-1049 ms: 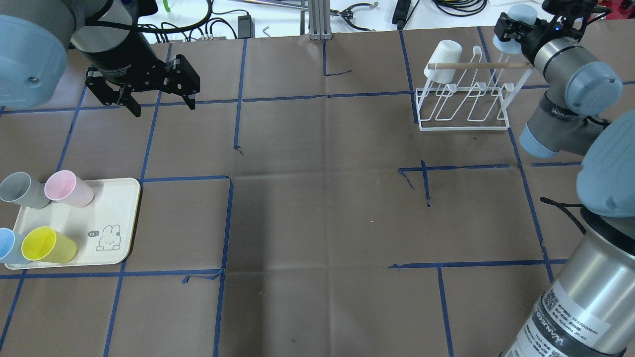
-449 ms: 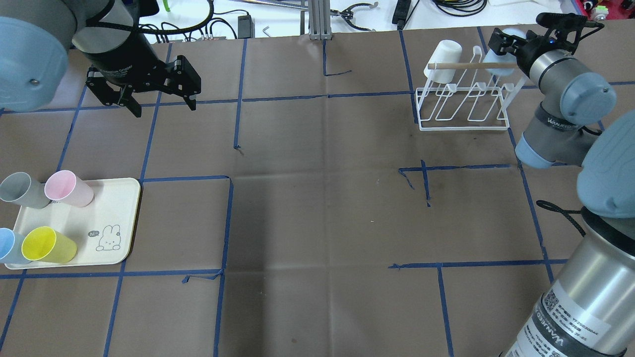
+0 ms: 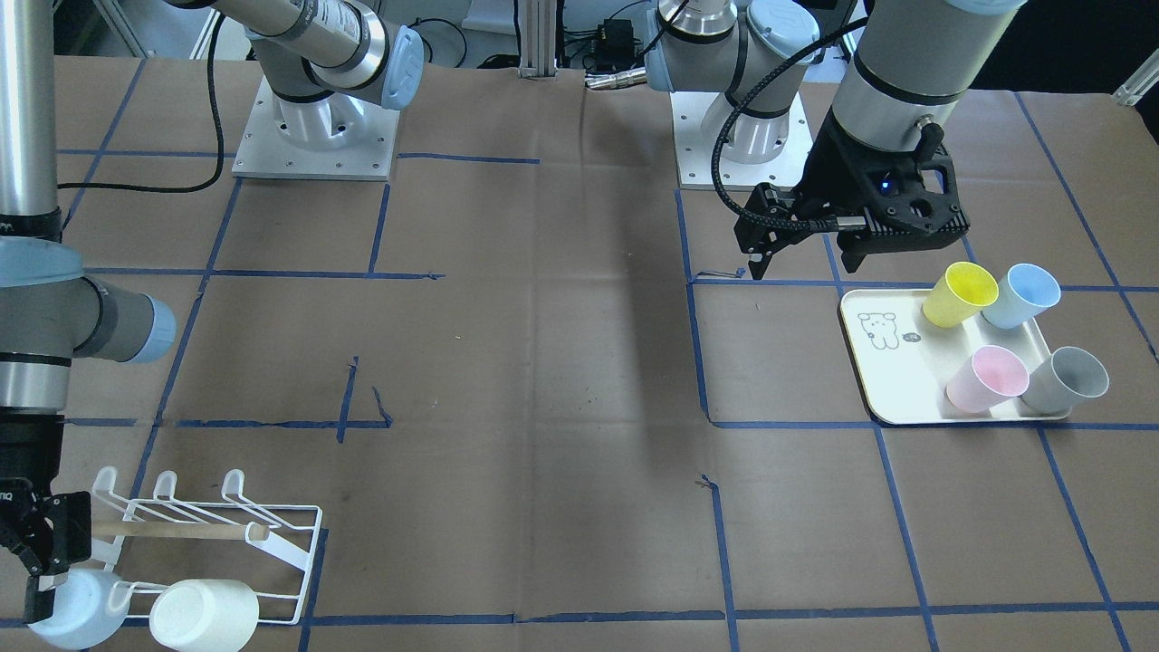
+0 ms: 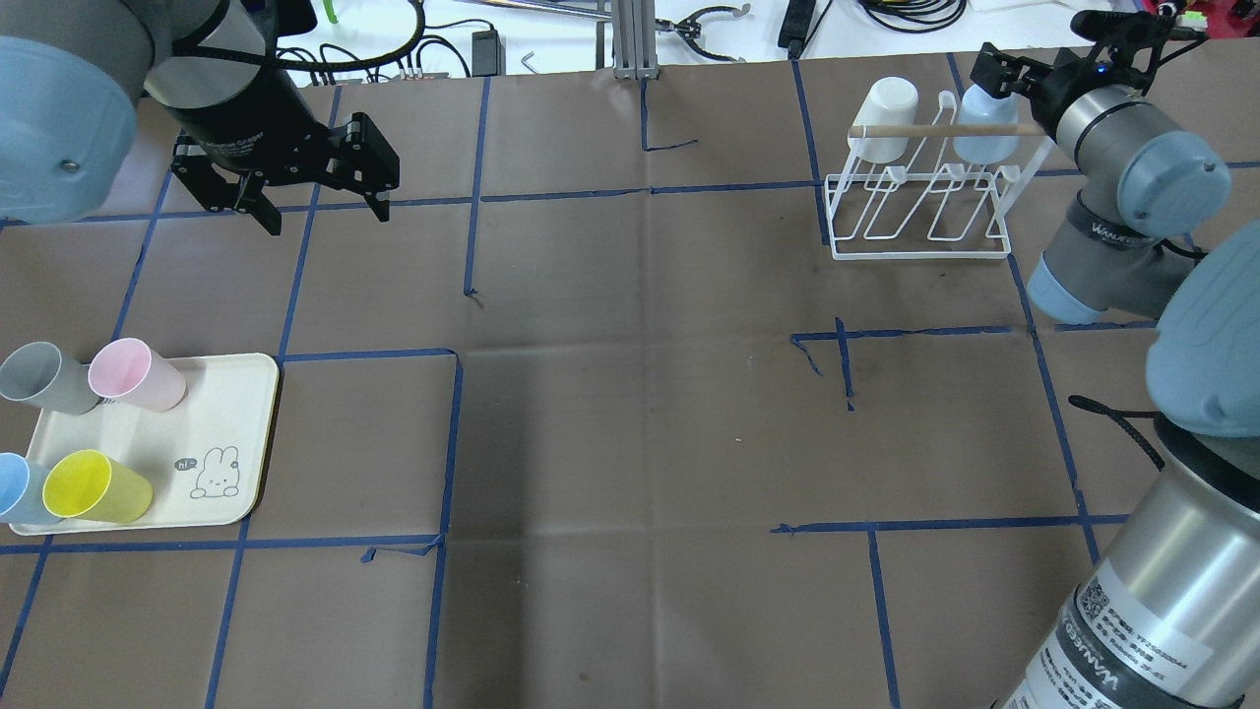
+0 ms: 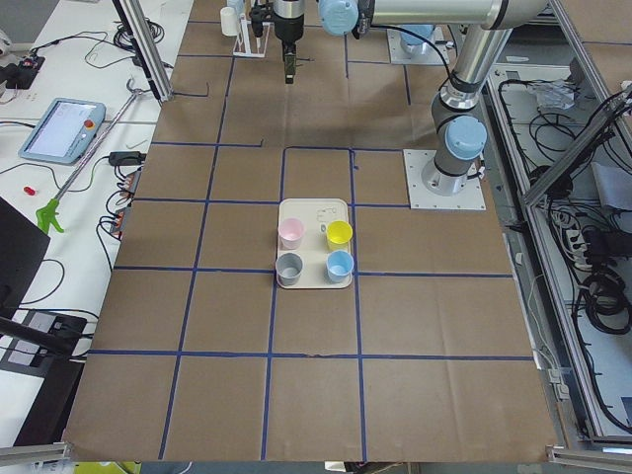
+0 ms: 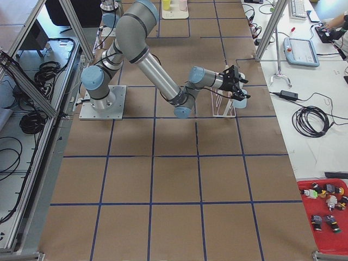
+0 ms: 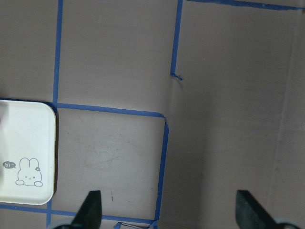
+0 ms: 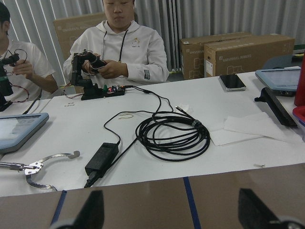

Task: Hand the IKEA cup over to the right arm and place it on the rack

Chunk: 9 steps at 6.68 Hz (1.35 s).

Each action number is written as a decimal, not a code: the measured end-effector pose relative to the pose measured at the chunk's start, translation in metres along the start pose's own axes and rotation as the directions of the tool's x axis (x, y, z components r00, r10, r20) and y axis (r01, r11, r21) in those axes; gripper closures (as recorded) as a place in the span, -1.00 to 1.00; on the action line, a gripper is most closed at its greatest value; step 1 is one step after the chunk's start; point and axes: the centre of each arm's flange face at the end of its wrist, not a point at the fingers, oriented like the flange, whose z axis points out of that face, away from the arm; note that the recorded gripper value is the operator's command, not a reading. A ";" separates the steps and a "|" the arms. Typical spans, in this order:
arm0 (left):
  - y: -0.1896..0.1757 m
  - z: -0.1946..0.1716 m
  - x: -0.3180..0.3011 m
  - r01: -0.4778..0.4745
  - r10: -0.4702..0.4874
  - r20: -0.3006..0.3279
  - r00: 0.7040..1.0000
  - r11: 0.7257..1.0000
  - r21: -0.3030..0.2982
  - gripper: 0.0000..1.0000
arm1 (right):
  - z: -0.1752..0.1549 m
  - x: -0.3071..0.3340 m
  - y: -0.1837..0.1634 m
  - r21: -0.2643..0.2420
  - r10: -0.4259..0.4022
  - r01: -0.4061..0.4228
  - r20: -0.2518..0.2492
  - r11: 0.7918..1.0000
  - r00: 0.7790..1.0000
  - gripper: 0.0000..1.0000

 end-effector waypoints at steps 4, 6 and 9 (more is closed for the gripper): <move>0.000 0.001 0.000 0.000 0.001 0.002 1.000 1.000 -0.002 -0.99 | -0.020 -0.016 -0.074 -0.234 0.084 -0.081 0.004 0.969 0.996 -1.00; 0.000 0.001 0.000 0.000 0.001 0.002 1.000 1.000 -0.001 -0.99 | -0.047 -0.046 -0.103 -0.405 0.124 -0.112 0.003 0.908 0.992 -1.00; 0.000 0.001 0.000 -0.001 0.001 0.002 1.000 1.000 -0.001 -0.99 | -0.102 -0.123 -0.113 -0.653 0.071 -0.089 -0.053 0.752 0.996 -1.00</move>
